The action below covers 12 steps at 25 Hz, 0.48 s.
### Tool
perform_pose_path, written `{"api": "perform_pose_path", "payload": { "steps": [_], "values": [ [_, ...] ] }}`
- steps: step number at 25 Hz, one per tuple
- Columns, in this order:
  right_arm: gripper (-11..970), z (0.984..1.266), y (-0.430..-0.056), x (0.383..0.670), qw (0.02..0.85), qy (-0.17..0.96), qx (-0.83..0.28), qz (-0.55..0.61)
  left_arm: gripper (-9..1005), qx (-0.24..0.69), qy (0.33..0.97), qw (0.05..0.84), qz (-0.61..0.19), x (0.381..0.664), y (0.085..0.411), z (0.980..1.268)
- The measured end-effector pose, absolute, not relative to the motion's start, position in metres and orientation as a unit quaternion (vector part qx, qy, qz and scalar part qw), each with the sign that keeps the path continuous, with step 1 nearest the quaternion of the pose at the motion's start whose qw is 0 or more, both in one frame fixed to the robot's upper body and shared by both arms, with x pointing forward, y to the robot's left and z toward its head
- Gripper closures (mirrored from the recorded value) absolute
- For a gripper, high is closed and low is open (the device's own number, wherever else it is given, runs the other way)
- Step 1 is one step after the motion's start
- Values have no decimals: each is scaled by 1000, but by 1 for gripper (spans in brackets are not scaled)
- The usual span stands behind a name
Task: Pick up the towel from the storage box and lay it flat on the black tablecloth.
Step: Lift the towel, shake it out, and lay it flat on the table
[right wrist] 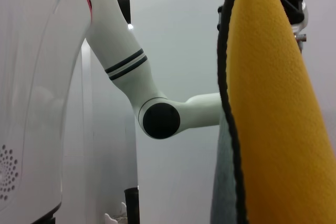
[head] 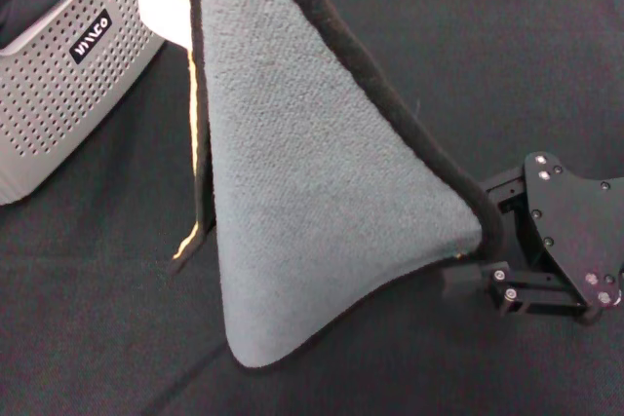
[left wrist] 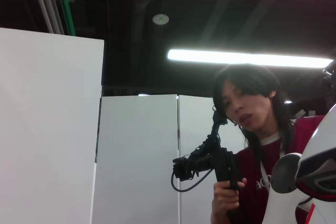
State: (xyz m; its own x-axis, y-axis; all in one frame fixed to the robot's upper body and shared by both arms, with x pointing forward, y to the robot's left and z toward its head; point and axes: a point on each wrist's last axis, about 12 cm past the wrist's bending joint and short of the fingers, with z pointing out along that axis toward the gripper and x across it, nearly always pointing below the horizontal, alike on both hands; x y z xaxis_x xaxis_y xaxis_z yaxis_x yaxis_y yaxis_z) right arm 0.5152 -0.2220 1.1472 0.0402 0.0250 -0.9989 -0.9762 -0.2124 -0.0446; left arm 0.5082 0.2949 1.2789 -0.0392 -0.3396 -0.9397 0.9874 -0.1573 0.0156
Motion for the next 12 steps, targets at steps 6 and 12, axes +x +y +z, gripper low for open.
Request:
{"api": "perform_pose_path", "payload": {
  "steps": [6,12],
  "values": [
    [659,1147,-220,516,453,430,-562,542,969,441,368,535,-620,508,295,1279],
    [722,1145,-222,515,456,433,-558,542,969,442,368,535,-619,508,296,1279]
  ]
}}
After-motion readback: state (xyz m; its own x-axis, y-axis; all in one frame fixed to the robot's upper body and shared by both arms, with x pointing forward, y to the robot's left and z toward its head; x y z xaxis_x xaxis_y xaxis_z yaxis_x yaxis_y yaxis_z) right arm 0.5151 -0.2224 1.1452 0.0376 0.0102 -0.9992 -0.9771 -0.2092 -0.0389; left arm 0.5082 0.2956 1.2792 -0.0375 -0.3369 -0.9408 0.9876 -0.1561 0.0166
